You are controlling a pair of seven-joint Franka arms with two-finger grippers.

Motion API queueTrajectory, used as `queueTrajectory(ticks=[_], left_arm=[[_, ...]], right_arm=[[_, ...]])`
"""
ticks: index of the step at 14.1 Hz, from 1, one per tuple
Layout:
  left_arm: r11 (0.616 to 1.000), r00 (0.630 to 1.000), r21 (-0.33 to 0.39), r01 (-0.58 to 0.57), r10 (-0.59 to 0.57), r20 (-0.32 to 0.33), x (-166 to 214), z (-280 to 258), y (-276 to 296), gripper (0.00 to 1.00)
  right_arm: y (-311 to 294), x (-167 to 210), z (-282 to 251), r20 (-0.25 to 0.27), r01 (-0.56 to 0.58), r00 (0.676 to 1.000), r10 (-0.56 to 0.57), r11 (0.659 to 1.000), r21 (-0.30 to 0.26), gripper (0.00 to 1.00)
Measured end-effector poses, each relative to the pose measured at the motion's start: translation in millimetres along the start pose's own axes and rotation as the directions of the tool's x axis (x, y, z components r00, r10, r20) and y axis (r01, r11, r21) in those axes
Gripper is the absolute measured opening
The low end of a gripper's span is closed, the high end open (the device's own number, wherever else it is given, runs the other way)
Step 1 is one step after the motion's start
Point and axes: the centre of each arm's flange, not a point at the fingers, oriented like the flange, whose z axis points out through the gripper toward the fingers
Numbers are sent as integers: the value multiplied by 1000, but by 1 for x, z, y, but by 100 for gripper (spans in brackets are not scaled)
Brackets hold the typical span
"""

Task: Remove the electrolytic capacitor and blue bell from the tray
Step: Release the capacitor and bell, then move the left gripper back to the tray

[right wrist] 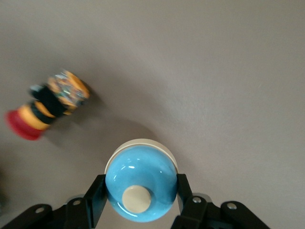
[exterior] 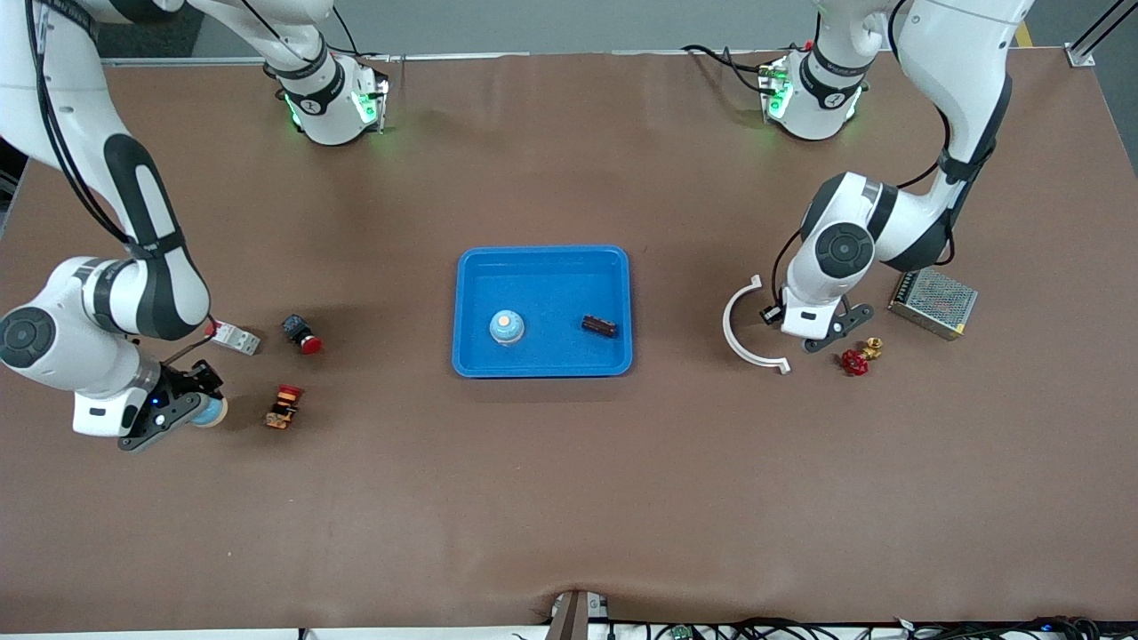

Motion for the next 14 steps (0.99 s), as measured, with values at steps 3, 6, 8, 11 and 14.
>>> queueTrajectory(ticks=[3,6,8,11,14], left_arm=[[1000,1000,-12,-4,4,10,0,16,5,34],[999,1000,-35,-2,2,-7,4,9,10,58],[999,1000,-52,4,-5,-25,12,-5,16,78],[1000,999,-20,14,-14,-29,26,-48,31,100],[991,994,-74,108,-110,-26,18,-107,71,100]], right_arm=[[5,-11,28,15,-16,1000,16,1000,19,63],[6,-14,35,21,-23,1000,22,999,28,63],[8,-18,36,23,-29,999,29,999,31,63],[11,-22,39,15,-55,998,55,997,45,63],[12,-23,39,4,-86,996,86,994,69,86]])
